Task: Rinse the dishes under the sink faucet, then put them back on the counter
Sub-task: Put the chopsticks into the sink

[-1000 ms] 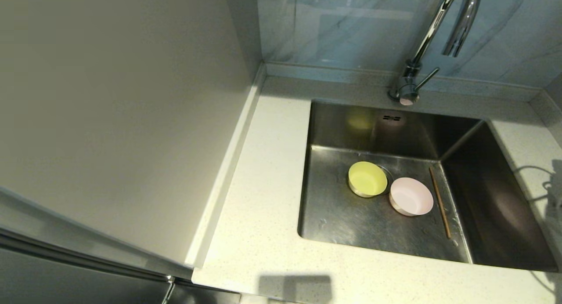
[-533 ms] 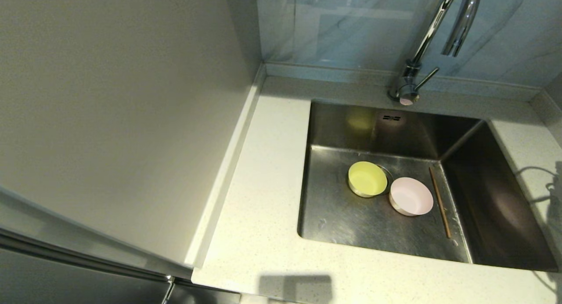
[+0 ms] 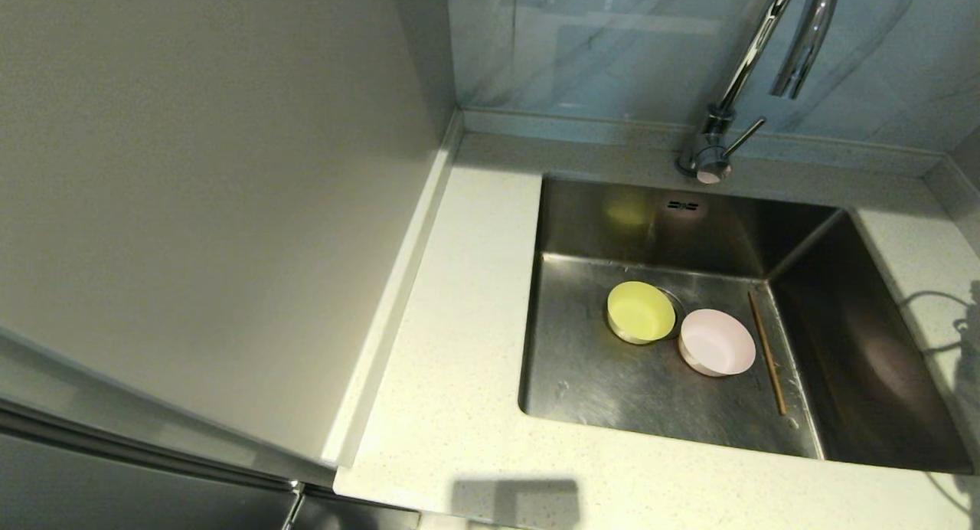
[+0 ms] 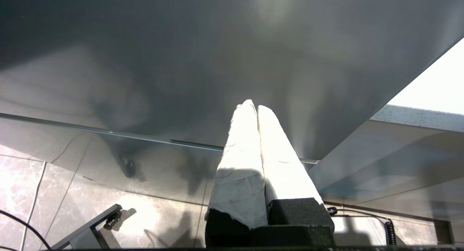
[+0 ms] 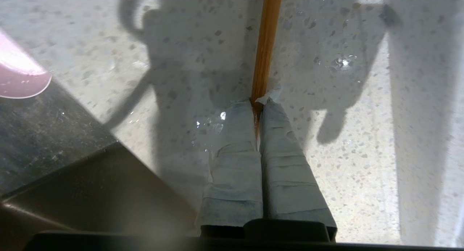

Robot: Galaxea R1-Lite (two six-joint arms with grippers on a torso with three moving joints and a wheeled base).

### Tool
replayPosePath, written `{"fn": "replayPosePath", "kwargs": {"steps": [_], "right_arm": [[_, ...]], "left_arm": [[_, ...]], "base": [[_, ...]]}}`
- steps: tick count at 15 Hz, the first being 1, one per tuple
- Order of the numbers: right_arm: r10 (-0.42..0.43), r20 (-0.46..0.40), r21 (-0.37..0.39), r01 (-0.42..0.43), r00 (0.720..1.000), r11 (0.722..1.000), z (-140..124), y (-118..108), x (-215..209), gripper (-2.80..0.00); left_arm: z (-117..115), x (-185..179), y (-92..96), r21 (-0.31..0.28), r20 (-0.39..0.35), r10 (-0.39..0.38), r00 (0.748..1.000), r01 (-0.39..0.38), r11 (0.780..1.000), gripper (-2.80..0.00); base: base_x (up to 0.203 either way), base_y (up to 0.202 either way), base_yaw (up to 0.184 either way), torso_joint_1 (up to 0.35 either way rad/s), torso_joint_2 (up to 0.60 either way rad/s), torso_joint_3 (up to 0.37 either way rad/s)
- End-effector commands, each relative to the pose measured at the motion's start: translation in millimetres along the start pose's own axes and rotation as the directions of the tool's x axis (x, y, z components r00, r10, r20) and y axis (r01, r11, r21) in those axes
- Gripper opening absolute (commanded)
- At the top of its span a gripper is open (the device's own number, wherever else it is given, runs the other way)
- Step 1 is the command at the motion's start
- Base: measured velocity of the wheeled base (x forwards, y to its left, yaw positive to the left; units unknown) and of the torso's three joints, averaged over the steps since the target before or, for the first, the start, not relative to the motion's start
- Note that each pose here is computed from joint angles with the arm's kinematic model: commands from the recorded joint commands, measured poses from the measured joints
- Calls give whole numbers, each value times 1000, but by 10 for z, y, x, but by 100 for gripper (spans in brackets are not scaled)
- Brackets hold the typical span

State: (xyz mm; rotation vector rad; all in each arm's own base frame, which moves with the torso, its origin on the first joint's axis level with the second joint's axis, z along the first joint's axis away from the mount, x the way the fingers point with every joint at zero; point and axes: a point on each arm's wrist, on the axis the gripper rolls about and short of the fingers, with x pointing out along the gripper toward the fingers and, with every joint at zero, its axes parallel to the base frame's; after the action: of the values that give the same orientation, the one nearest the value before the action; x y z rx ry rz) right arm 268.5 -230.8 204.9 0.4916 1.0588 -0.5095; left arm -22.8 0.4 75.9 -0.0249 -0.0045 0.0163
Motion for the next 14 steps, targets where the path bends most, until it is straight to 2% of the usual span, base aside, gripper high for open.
{"fn": "replayPosePath", "kwargs": {"steps": [1,5,7,10,14], "right_arm": [[3,17,-9,-3,1000,1000,-35,27,-119,-280],[15,32,-45,-14,999,999,-131,151,-272,-280],[35,30,-86,-32,999,996,-191,306,-346,-280],[80,20,-202,-74,997,977,-288,719,-406,-280],[74,-9,-335,-73,997,939,-467,1299,-358,-280]], "left_arm": [[0,-2,0,-1,3,0,1000,0,1000,-280],[0,-2,0,-1,3,0,1000,0,1000,-280],[0,-2,0,-1,3,0,1000,0,1000,-280],[0,-2,0,-1,3,0,1000,0,1000,-280],[0,-2,0,-1,3,0,1000,0,1000,-280]], "base": [[0,0,0,0,0,0],[0,0,0,0,0,0],[0,0,0,0,0,0],[0,0,0,0,0,0],[0,0,0,0,0,0]]}}
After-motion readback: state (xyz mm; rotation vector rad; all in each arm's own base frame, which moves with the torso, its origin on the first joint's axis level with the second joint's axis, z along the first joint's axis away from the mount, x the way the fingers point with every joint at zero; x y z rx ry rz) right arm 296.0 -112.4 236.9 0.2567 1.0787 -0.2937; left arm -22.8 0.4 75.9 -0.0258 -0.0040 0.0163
